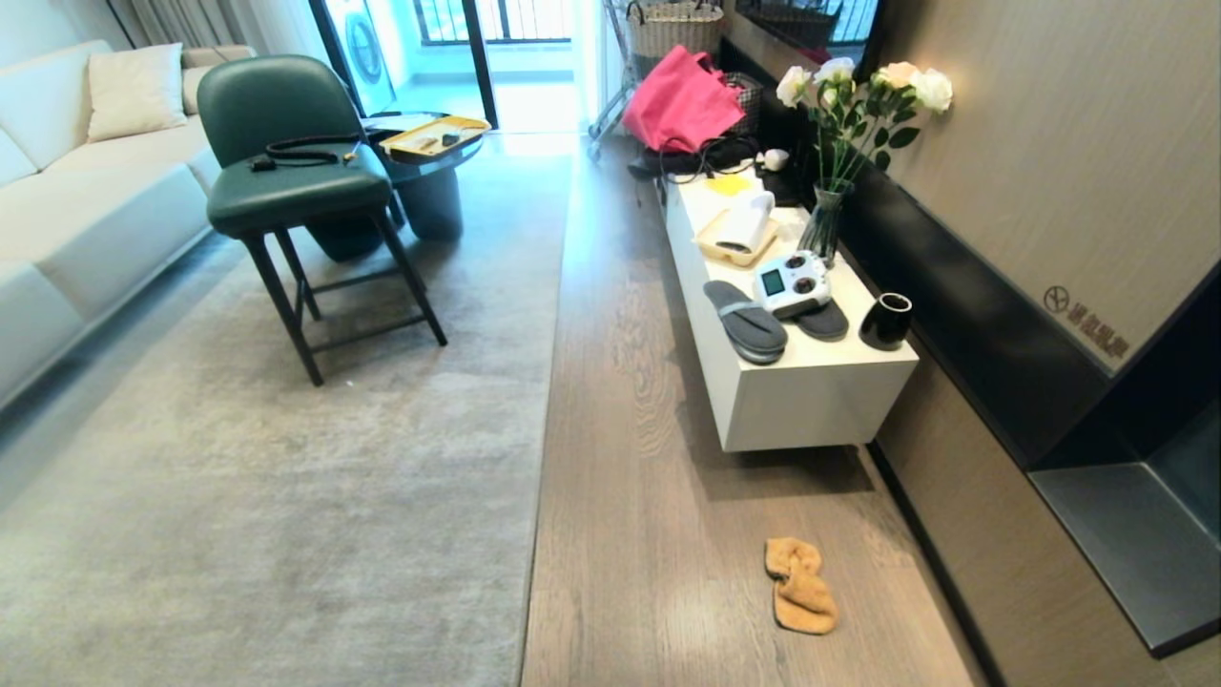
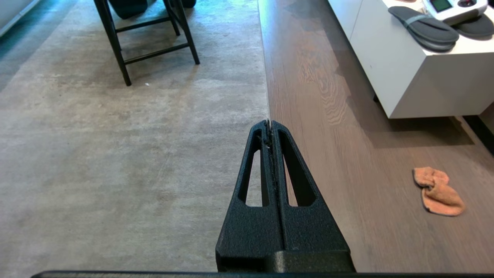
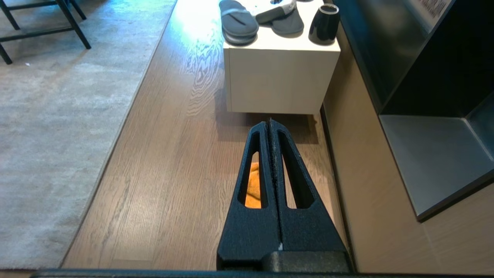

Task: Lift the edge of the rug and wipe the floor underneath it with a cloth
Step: Pick up the rag

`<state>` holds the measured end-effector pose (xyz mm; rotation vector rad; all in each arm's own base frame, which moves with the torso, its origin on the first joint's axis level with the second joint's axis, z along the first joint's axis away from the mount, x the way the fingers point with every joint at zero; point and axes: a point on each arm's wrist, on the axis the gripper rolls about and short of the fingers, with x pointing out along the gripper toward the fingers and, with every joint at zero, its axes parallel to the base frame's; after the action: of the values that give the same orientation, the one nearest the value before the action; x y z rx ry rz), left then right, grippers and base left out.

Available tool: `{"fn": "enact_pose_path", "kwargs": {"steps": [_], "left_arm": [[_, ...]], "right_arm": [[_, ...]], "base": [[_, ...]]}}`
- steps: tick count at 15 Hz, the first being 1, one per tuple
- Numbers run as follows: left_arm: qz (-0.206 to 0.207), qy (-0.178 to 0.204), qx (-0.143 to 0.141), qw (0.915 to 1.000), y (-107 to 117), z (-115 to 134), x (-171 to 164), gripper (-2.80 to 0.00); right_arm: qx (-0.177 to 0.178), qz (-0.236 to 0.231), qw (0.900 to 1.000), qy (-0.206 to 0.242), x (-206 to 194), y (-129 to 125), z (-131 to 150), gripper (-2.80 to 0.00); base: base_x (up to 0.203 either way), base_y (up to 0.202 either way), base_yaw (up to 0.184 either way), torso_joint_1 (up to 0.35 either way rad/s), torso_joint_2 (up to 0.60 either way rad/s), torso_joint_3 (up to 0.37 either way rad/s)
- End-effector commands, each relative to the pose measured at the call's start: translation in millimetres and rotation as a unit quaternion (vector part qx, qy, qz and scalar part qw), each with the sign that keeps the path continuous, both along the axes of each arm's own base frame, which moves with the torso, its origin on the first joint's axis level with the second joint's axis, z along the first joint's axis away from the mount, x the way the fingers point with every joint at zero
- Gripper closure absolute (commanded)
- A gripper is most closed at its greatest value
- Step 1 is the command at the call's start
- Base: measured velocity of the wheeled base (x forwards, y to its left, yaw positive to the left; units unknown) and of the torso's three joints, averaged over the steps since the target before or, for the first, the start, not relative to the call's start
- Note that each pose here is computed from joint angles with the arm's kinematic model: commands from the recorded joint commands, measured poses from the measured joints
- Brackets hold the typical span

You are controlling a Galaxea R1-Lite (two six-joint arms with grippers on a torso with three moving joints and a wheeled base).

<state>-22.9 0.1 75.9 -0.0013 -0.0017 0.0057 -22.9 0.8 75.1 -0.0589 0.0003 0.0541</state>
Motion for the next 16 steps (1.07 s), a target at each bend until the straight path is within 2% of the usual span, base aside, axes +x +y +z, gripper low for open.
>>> {"fn": "enact_pose_path", "kwargs": {"steps": [1, 12, 16], "left_arm": [[0.000, -0.001, 0.000, 1.0000, 0.0, 0.2, 0.0, 0.00], [0.000, -0.001, 0.000, 1.0000, 0.0, 0.2, 0.0, 0.00], [0.000, 0.000, 0.000, 1.0000, 0.0, 0.1, 0.0, 0.00]], "right_arm": [[0.000, 0.000, 1.000, 0.001, 0.1, 0.0, 0.0, 0.00], [0.000, 0.000, 1.000, 0.001, 0.1, 0.0, 0.0, 0.00], [0.000, 0.000, 1.000, 0.001, 0.1, 0.0, 0.0, 0.00]], "base": [[0.000, 0.000, 0.000, -0.090, 0.45, 0.364], [0.000, 0.000, 0.000, -0.012, 0.43, 0.422], [0.000, 0.000, 0.000, -0.003, 0.03, 0.041]]}}
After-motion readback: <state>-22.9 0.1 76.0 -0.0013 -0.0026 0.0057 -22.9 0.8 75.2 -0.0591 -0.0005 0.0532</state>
